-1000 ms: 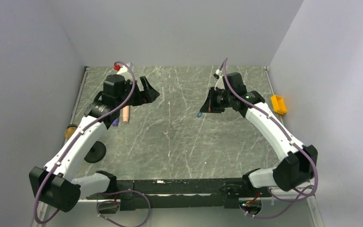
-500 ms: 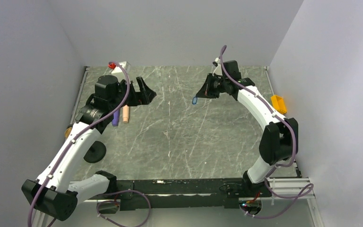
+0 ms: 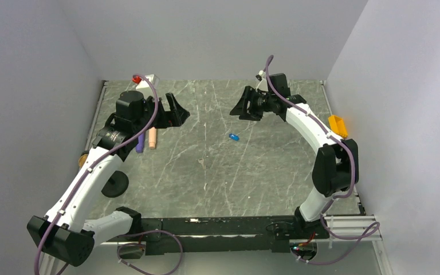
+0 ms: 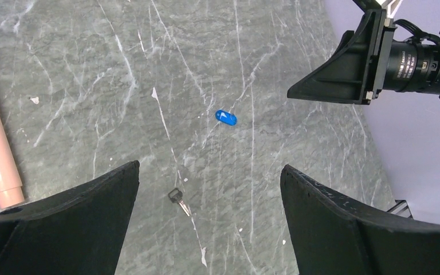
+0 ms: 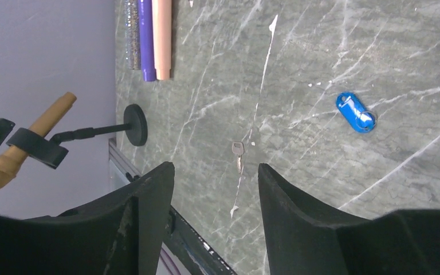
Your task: Remove the keys from the keyring
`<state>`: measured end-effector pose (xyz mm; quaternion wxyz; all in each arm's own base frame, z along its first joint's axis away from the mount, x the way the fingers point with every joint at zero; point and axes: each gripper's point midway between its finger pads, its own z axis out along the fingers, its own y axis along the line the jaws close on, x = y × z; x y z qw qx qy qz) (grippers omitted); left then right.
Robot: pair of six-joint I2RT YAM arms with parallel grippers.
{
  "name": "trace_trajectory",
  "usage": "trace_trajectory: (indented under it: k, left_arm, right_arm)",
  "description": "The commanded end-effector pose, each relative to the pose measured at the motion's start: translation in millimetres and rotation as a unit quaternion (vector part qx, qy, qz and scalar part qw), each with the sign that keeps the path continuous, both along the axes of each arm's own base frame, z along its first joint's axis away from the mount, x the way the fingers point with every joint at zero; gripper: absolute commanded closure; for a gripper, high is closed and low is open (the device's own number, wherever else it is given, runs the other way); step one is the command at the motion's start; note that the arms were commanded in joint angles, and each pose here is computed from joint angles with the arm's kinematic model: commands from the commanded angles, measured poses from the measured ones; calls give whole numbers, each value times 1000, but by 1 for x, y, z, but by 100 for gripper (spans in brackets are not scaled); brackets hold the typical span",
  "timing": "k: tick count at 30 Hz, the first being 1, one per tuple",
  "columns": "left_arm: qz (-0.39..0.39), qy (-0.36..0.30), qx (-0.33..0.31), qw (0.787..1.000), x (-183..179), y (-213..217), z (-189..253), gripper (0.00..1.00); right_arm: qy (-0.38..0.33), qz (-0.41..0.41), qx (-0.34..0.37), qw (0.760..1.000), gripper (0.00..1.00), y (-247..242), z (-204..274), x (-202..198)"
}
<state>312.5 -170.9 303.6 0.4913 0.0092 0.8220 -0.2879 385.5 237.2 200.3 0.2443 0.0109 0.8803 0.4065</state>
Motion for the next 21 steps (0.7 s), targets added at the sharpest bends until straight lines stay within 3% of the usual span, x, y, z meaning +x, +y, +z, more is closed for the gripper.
trace_trajectory:
  k: [1, 10, 12, 15, 21]
  left_arm:
    - [-4, -23, -4, 1000, 5, -2, 12, 4]
    - [-17, -24, -6, 1000, 9, -10, 12, 3]
    - [-18, -35, 2, 999, 11, -9, 17, 3]
    - [-21, -45, 10, 999, 11, -9, 23, 3]
    - [-29, -59, 16, 998, 10, -11, 30, 2]
  right_arm:
    - [-40, 7, 19, 999, 39, -1, 34, -11]
    - [-62, -5, -1, 998, 31, -21, 54, -51]
    - [-72, -12, -7, 997, 15, -27, 58, -60]
    - [-91, -18, -5, 996, 5, -34, 67, -76]
    - [-156, -55, 26, 986, 0, -48, 101, -106]
